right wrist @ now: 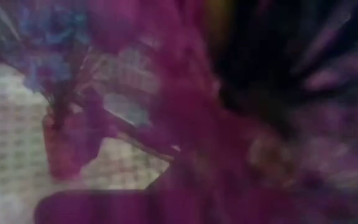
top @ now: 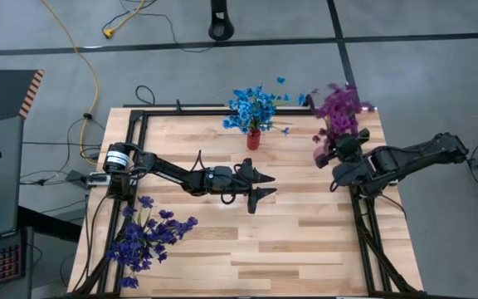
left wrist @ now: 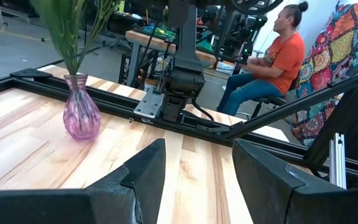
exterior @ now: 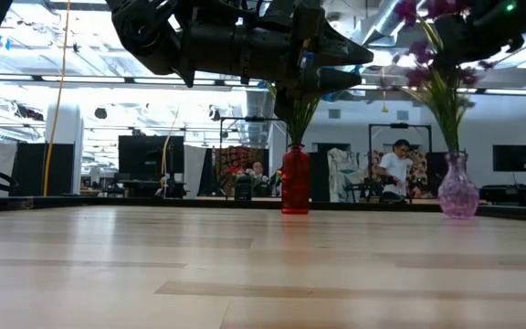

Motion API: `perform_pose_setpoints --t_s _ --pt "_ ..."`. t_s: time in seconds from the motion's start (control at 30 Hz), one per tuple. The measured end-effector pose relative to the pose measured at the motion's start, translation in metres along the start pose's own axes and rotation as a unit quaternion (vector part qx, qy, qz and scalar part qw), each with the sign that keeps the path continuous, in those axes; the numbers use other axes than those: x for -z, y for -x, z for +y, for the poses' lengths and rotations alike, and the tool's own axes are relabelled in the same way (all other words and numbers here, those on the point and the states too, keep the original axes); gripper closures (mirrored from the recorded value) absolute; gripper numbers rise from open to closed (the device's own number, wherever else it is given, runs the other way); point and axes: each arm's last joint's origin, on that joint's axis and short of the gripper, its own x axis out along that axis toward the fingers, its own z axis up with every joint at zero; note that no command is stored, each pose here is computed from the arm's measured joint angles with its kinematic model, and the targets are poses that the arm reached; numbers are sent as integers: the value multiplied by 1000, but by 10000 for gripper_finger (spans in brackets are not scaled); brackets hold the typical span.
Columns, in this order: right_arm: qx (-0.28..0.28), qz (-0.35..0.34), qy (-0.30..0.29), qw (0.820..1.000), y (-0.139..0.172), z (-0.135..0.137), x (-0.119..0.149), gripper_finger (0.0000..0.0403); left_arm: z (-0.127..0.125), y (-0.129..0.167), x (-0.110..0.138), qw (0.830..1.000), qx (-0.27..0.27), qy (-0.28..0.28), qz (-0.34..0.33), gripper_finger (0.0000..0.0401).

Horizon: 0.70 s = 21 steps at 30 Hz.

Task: Sort flowers into vase by color
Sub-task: Put the violet flowers into the violet vase

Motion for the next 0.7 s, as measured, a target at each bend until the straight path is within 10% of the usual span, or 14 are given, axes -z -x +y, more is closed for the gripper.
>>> perform_pose_setpoints --t_s 0.7 --pt "-24 -10 -21 999 0 8 -9 364 0 0 0 1000 0 1 0 227"
